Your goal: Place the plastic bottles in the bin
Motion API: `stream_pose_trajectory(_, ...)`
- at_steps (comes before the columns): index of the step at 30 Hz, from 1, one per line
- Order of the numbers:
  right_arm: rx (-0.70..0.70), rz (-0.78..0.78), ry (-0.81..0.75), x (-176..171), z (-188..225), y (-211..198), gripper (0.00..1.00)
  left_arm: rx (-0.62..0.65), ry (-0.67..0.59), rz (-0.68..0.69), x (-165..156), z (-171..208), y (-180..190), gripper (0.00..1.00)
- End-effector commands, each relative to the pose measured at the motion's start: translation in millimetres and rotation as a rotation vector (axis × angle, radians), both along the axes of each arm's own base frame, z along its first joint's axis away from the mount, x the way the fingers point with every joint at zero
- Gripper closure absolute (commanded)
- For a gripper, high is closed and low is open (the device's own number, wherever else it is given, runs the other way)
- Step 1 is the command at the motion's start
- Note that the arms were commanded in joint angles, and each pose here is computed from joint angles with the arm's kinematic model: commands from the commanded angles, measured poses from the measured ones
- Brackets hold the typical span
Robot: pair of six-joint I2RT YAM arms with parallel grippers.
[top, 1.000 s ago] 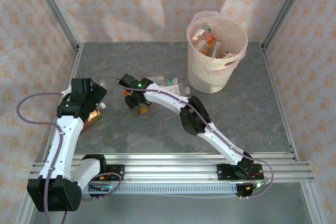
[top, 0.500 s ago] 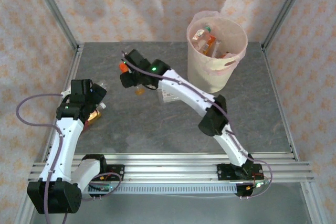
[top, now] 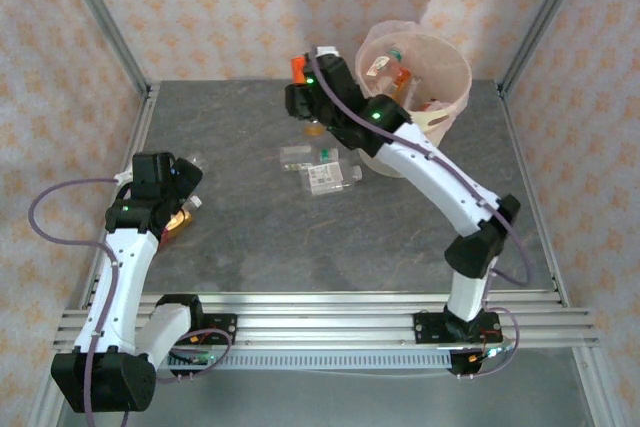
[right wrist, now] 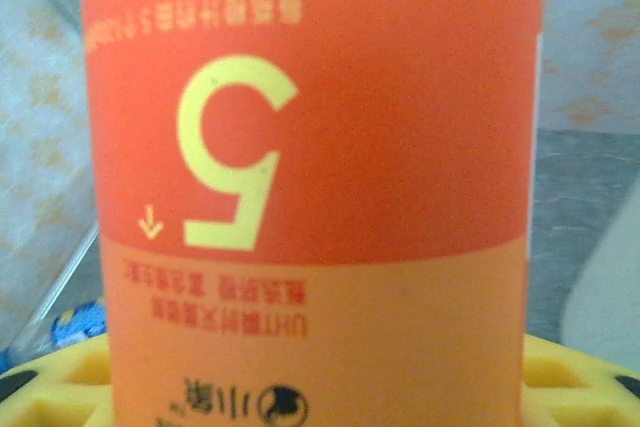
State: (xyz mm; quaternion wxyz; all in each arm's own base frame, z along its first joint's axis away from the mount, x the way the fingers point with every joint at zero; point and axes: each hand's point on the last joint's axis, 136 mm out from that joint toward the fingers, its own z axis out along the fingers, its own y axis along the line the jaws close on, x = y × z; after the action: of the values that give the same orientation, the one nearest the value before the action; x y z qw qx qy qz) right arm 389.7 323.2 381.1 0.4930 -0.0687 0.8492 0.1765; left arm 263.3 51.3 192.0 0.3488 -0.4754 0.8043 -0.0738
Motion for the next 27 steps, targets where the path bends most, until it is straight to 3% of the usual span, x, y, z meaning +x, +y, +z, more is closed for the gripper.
stream_pose_trajectory(1,0.129,-0.136,-0.121,6,50,-47,0.6,0.006,-0.022,-0.012,3,2,1,0.0)
stream_pose_trajectory(12,0.323,-0.359,-0.149,28,70,-162,0.61,-0.005,-0.027,-0.02,5,4,-1,0.0)
stream_pose_trajectory(27,0.42,-0.547,-0.004,108,23,-221,0.58,-0.024,-0.023,-0.029,4,2,-5,0.0)
